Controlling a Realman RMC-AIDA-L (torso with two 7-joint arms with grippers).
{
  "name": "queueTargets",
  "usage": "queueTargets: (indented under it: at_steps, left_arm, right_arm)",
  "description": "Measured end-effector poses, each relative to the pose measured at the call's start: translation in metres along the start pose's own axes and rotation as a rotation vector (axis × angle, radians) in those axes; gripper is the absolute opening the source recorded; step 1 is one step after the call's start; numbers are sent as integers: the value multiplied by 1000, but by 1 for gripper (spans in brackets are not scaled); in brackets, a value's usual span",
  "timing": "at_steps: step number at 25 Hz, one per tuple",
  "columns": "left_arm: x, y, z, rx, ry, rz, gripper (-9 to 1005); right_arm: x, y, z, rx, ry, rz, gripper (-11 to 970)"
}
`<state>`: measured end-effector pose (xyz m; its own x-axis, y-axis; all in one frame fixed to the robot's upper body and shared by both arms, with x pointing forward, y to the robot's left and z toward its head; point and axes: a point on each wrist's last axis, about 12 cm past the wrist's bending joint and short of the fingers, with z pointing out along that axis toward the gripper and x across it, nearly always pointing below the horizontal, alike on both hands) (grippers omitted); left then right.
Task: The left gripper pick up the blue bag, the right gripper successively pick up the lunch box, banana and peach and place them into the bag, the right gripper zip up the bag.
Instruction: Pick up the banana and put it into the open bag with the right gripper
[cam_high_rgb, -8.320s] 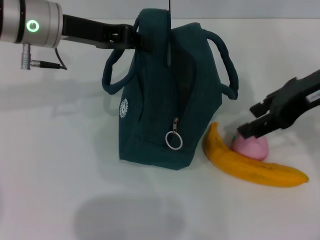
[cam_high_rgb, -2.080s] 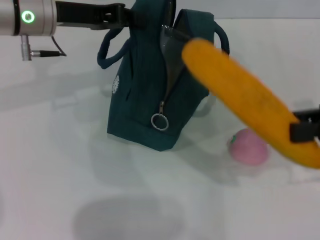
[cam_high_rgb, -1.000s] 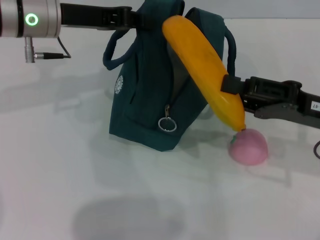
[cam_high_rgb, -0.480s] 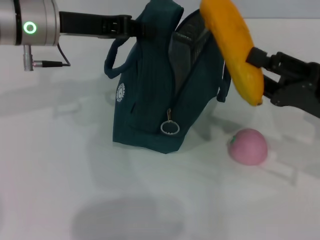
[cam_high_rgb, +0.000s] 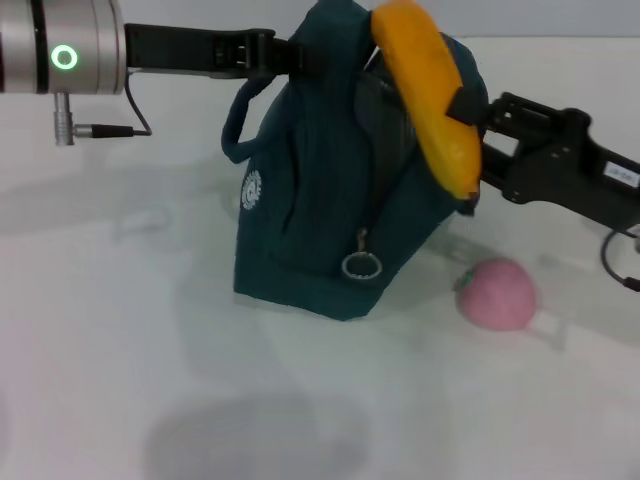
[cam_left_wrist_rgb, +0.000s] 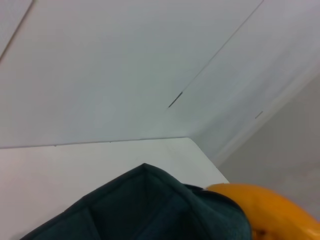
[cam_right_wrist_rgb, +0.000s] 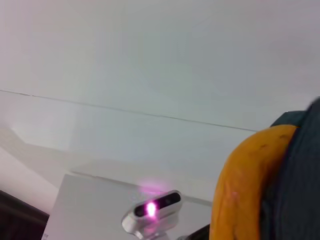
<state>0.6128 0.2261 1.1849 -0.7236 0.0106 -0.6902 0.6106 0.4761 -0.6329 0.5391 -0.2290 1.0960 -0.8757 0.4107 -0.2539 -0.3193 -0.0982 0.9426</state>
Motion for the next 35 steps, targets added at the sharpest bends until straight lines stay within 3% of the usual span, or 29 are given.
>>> queueTargets:
  at_steps: [13,35]
  left_arm:
    - [0,0,-1,-1,-1,3,49]
    - [7,1,-4,12,14,-10,49]
  right_arm:
    - [11,-14,5,97,57,62,442]
    - [-11,-2,11,49,-4,-55,444]
